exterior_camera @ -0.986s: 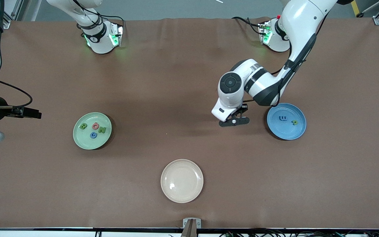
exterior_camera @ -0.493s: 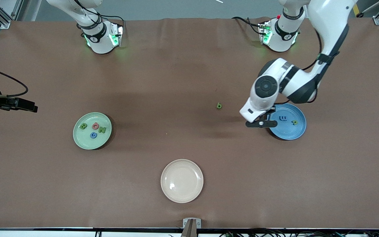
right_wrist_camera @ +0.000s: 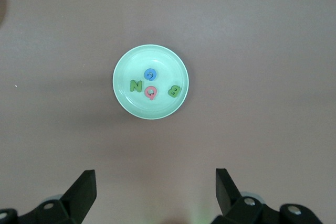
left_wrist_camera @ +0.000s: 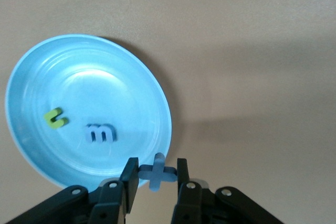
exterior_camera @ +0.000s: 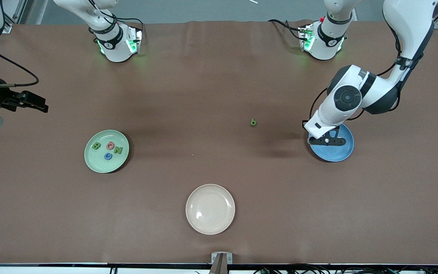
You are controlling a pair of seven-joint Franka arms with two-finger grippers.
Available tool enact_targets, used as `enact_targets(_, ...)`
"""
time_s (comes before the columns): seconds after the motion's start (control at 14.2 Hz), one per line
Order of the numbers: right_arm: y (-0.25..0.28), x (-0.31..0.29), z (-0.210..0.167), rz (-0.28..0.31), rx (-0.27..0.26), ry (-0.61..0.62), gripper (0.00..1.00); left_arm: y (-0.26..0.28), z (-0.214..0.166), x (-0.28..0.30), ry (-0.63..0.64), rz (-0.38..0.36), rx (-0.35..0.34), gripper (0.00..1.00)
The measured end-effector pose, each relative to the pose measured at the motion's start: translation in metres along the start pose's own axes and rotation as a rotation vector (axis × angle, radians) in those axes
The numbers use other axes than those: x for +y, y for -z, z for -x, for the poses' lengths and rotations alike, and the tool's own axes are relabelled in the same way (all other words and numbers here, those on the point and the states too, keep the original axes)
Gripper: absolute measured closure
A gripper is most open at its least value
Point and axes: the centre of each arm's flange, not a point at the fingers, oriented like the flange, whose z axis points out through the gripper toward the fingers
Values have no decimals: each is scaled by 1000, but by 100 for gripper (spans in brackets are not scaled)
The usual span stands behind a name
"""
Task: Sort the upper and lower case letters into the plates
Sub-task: 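Release the blue x onto the blue plate with the left gripper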
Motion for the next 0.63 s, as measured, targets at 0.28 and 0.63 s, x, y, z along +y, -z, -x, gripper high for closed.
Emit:
enact_targets(0.28,0,1,14,-1,1,-1,0,-23,14,-12,-48,6,36,67)
enact_targets(0.63,11,4,23,-2,20,-6,0,-33,15,-27,-65,-6,51,67)
